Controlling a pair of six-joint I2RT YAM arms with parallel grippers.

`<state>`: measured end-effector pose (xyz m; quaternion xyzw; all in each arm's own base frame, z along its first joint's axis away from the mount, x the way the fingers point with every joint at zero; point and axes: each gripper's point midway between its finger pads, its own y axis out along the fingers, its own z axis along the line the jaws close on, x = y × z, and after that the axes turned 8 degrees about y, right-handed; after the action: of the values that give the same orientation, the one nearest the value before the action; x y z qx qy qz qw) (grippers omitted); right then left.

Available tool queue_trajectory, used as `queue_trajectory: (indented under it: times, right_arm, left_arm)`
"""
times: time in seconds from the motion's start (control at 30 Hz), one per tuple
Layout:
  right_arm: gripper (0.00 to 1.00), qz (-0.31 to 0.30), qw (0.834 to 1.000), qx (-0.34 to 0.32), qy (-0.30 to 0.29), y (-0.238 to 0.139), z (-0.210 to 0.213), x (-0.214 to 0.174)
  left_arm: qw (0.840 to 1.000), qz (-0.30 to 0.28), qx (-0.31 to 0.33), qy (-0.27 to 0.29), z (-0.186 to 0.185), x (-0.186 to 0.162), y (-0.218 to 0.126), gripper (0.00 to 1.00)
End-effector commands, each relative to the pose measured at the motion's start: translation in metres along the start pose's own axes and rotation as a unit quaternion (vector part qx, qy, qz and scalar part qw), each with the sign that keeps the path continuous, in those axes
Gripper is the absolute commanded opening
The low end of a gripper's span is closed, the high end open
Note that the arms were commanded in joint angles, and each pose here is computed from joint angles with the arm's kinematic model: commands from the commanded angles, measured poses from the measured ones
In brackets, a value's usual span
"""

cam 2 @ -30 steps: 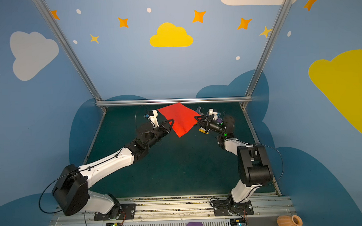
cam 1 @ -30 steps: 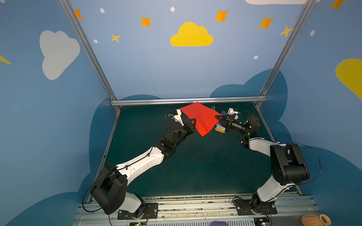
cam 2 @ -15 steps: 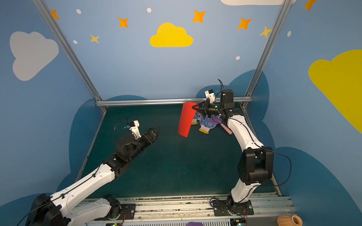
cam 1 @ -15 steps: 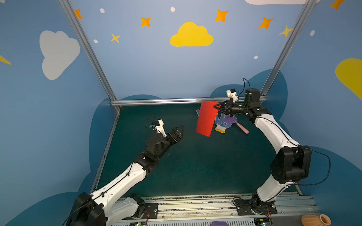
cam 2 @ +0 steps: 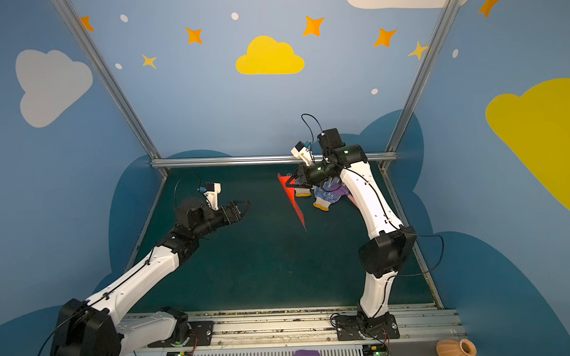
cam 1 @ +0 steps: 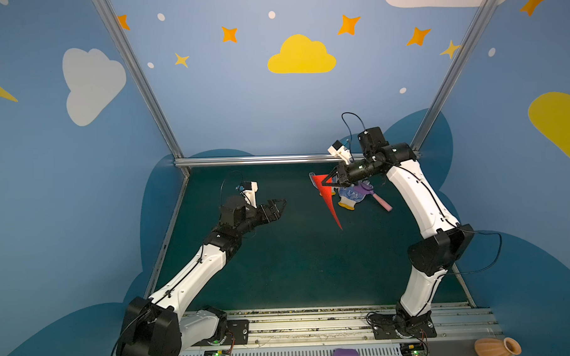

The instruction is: Fold a paper plane with a square sheet of paper (fold left side to right side)

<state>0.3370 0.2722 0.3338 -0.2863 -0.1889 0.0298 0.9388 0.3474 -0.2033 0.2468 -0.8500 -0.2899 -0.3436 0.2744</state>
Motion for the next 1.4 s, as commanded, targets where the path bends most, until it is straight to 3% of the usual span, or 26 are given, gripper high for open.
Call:
queue_trajectory:
  times: [0.0,0.23,0.4,0.7,1.17,1.37]
  right_arm:
    - [0.00,0.007,1.000,0.017,-0.013,-0.016,0.029,-0.019]
    - [0.00,-0.040,0.993,0.104,-0.043,-0.048,0.095,-0.017]
    - [0.00,-0.062,0.983,0.165,-0.059,-0.070,0.132,-0.012]
    - [0.00,-0.081,0.964,0.240,-0.075,-0.099,0.169,-0.001]
    - [0.00,-0.127,0.959,0.254,-0.025,-0.114,0.122,0.030]
    - [0.00,-0.142,0.960,0.240,-0.001,-0.116,0.092,0.035]
  left_arm:
    - [0.995,0.006,-0.091,0.032,-0.034,0.010,-0.001,1.00]
    - [0.984,-0.015,-0.171,0.047,-0.065,0.029,-0.018,1.00]
    - [0.979,-0.035,-0.192,0.067,-0.081,0.050,-0.030,1.00]
    - [0.963,-0.039,-0.262,0.054,-0.099,0.076,-0.010,1.00]
    - [0.933,0.023,-0.356,0.039,-0.134,0.069,0.015,0.98]
    - [0.937,0.034,-0.347,0.021,-0.125,0.059,0.027,0.73]
